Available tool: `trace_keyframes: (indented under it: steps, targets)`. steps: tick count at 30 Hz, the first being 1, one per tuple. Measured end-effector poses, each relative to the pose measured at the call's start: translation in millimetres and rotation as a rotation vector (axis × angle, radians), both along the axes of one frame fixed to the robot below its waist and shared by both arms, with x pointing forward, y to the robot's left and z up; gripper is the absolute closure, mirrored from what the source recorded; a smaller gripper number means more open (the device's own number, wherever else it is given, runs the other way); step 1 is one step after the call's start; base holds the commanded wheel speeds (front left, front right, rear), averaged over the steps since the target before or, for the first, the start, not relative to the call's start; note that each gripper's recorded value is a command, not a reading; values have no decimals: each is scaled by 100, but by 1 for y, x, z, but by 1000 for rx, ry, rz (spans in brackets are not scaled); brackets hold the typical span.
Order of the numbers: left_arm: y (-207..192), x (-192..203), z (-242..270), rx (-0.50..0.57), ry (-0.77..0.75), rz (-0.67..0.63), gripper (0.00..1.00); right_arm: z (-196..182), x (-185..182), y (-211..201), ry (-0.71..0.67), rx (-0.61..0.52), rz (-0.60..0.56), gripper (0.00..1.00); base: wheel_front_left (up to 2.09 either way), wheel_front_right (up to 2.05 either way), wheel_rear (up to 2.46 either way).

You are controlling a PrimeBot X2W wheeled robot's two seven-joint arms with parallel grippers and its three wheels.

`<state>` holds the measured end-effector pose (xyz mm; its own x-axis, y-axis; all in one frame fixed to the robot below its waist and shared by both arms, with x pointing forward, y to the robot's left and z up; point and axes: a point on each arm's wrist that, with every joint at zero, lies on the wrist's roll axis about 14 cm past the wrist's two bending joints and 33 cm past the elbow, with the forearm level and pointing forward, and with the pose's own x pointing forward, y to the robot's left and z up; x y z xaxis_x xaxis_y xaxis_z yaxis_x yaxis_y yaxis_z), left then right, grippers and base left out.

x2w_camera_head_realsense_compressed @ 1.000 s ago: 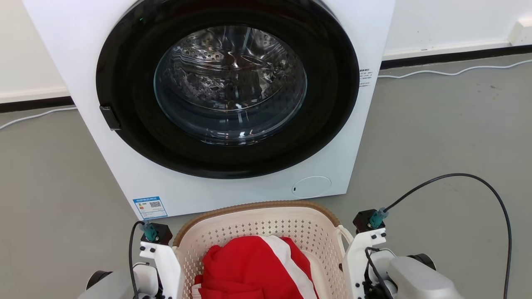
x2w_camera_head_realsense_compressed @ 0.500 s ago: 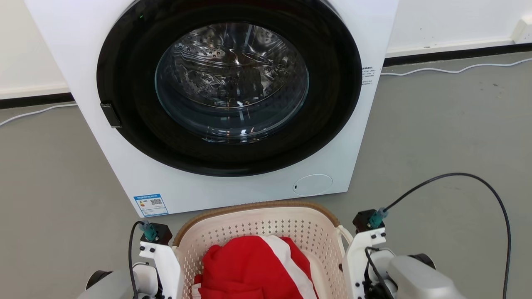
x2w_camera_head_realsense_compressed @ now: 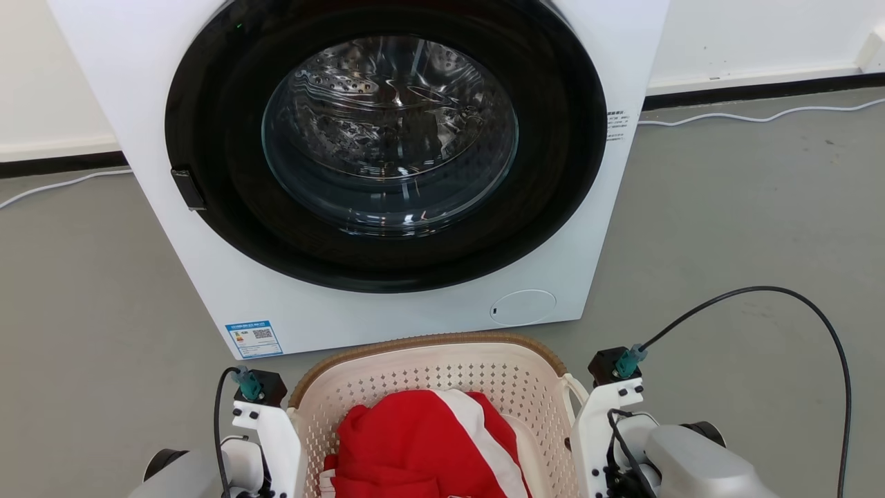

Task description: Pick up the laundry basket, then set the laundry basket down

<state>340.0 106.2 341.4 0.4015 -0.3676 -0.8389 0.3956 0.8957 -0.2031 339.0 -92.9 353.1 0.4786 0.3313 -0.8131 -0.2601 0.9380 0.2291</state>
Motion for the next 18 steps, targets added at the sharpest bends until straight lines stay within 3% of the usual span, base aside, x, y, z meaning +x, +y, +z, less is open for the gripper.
trace_keyframes:
  steps: [18]
  targets:
    - [0,3,-4,-2,9,-1,100,0,7,2,-10,11,1,100,0,0,0]
